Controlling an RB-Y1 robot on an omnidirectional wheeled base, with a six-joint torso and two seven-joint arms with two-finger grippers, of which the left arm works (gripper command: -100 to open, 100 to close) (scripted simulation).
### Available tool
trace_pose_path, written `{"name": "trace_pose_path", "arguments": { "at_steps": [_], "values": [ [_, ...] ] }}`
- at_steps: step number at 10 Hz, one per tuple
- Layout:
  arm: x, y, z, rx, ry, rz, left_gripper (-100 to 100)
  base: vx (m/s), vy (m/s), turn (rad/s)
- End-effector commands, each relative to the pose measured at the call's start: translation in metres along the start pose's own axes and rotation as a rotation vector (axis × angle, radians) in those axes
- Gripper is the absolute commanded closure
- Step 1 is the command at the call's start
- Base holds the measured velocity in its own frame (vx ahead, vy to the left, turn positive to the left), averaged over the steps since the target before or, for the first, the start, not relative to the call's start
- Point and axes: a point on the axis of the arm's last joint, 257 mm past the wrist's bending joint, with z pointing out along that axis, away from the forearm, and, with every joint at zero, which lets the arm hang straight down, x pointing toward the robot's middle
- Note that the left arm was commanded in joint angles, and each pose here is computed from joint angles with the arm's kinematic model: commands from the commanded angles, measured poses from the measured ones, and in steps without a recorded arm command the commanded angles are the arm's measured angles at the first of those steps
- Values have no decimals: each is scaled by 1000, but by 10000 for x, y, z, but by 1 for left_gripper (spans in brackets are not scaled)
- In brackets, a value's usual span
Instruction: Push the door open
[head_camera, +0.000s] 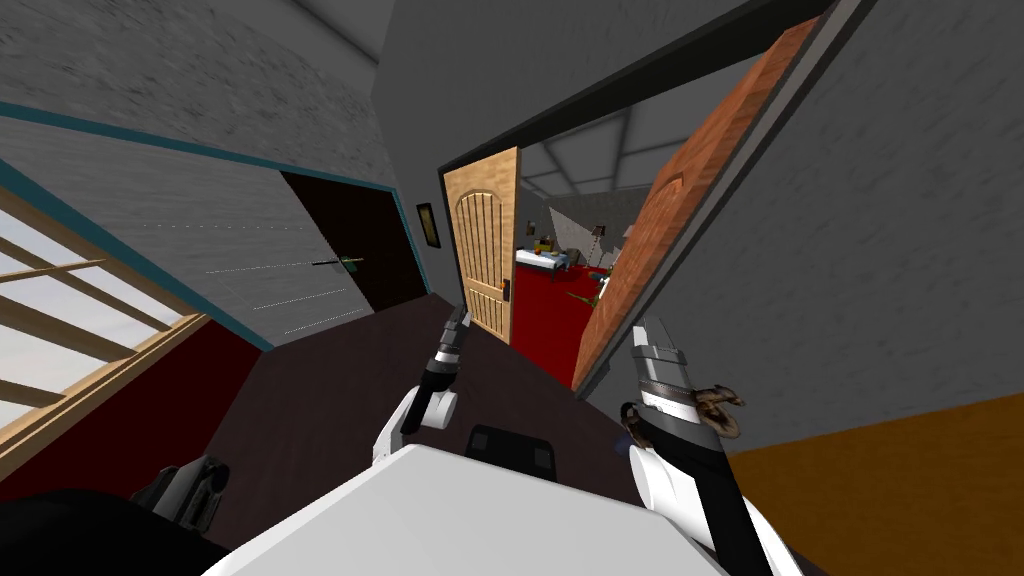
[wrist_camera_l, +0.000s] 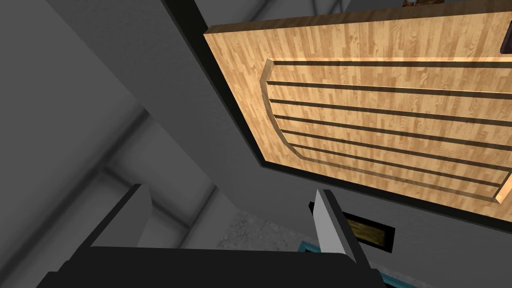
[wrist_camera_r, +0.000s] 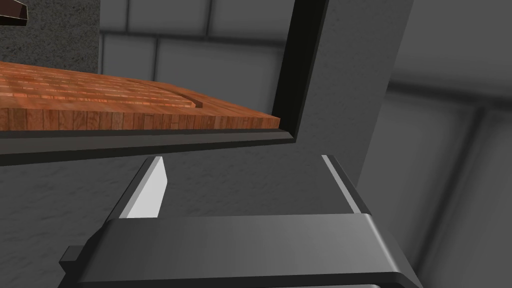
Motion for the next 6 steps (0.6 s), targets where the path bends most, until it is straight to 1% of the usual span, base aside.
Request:
{"name": "trace_pose_path", "arguments": {
  "at_steps": [1, 2, 3, 4, 5, 6],
  "values": [
    [47, 145, 32, -17, 14, -18, -100, 95, 79, -25],
    [93, 214, 59, -24, 23, -28, -100, 88, 108, -26],
    [97, 259, 43, -34, 24, -29, -100, 61, 69, -17],
    [147, 354, 60, -47, 34, -39, -100, 51, 48, -12],
    [195, 402, 99, -49, 43, -49, -100, 68, 68, -25],
    [200, 453, 78, -61, 44, -50, -100, 55, 51, -15]
  ]
}}
